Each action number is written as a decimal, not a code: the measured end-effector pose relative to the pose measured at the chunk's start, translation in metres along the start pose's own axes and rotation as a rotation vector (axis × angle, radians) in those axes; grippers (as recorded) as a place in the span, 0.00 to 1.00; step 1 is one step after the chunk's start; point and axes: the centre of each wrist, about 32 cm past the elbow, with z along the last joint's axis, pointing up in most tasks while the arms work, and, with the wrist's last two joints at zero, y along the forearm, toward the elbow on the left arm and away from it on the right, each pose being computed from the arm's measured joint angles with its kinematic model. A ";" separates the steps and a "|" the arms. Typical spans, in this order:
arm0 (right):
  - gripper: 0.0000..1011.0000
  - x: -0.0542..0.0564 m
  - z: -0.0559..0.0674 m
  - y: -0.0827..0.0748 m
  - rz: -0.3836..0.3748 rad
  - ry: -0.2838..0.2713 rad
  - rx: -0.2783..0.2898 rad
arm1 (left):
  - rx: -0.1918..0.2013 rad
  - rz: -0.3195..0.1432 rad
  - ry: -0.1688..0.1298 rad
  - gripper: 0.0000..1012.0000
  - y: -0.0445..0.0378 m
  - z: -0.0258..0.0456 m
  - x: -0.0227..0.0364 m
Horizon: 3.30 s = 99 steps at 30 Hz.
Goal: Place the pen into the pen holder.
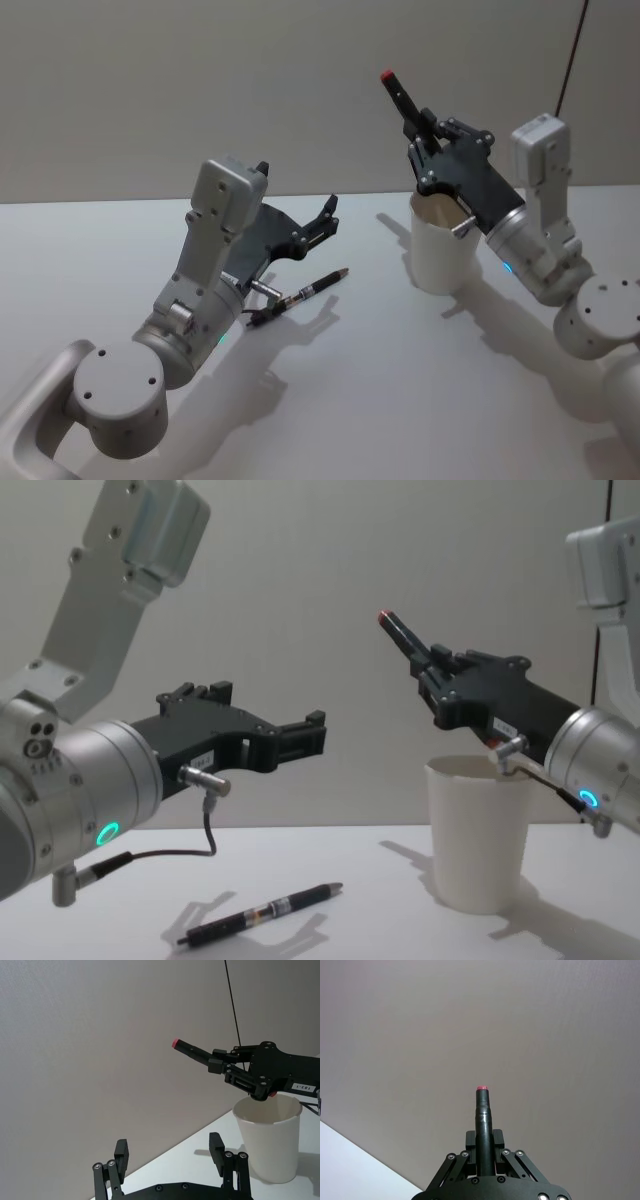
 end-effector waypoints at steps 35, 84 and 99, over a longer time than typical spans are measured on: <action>0.78 -0.004 -0.005 -0.001 0.001 0.003 -0.013 | 0.000 0.000 0.000 0.99 0.0000 0.0000 0.0000; 0.99 0.000 0.036 -0.070 -0.177 0.115 -0.069 | 0.000 0.000 0.000 0.99 0.0000 0.0000 0.0000; 0.99 -0.013 0.059 -0.107 -0.218 0.167 -0.200 | 0.000 0.000 0.000 0.99 0.0000 0.0000 0.0000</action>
